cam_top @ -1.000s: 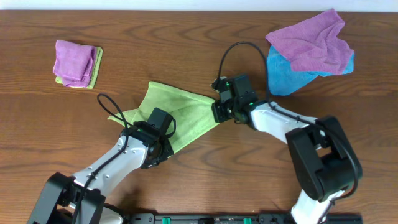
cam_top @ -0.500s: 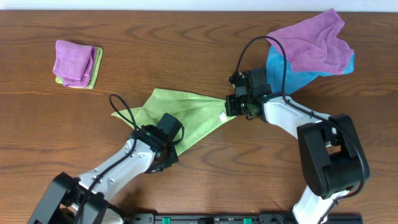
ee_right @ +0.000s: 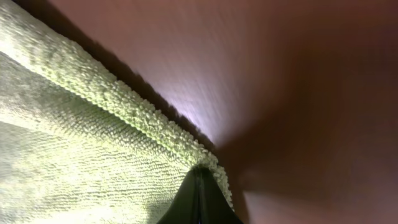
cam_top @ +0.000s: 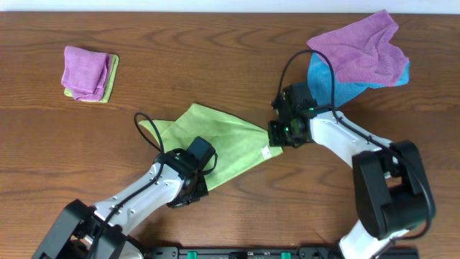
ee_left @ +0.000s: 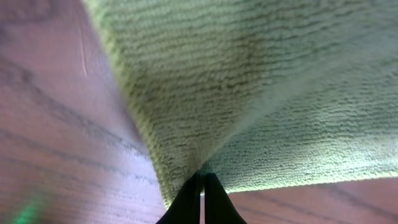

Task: Fold the cloth
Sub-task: 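Stretch the green cloth between both grippers, right pulling up-right, then lay the green cloth flat and release, right gripper moving to its top edge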

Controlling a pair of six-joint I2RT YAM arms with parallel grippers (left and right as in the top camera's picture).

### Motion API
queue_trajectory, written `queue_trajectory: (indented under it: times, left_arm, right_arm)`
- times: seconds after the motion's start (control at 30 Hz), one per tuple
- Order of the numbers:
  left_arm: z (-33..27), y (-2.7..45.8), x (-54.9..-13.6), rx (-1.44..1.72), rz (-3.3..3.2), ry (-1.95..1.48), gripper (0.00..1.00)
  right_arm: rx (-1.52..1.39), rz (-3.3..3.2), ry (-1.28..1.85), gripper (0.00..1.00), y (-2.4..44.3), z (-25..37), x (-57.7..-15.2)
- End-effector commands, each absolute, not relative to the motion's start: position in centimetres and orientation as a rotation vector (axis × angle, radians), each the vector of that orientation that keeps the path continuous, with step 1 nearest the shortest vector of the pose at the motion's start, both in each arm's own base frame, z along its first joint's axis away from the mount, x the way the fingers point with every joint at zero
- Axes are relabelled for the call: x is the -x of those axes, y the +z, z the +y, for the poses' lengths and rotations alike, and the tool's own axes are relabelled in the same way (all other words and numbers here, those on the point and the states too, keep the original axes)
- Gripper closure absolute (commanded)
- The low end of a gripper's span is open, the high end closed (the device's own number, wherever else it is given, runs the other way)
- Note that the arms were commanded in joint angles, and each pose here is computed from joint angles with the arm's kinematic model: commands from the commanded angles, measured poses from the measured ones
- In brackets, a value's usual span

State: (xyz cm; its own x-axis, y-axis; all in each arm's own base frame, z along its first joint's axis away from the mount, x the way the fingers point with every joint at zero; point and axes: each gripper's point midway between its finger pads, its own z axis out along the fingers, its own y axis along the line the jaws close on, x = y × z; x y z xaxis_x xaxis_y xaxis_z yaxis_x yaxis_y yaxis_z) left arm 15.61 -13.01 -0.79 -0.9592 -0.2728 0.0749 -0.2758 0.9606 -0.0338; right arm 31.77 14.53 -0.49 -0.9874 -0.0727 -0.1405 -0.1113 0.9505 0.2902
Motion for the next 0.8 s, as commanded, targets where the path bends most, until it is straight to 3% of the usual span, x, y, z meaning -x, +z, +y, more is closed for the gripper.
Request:
queue_trajectory:
  times: [0.0, 0.37, 0.53, 0.77]
  left_arm:
    - [-11.6, -2.4, -11.6, -0.398, -2.907, -0.048, 0.95]
    - [-12.2, -2.2, -10.4, -0.378, -2.898, -0.08, 0.94]
    - [-13.1, -0.7, -11.9, -0.386, -2.977, 0.011, 0.94]
    - [-12.4, 5.6, -15.4, -0.418, -3.241, 0.096, 0.94]
  right_arm:
    - [0.028, 3.039, 0.23, 0.99, -1.1, 11.0, -30.1]
    - [-0.008, 3.088, 0.202, 0.98, 3.7, 9.8, -26.3]
    - [0.02, 2.912, 0.265, 0.99, 7.6, 10.3, -28.0]
    - [0.289, 2.557, 0.541, 0.98, 13.8, 14.6, -31.6]
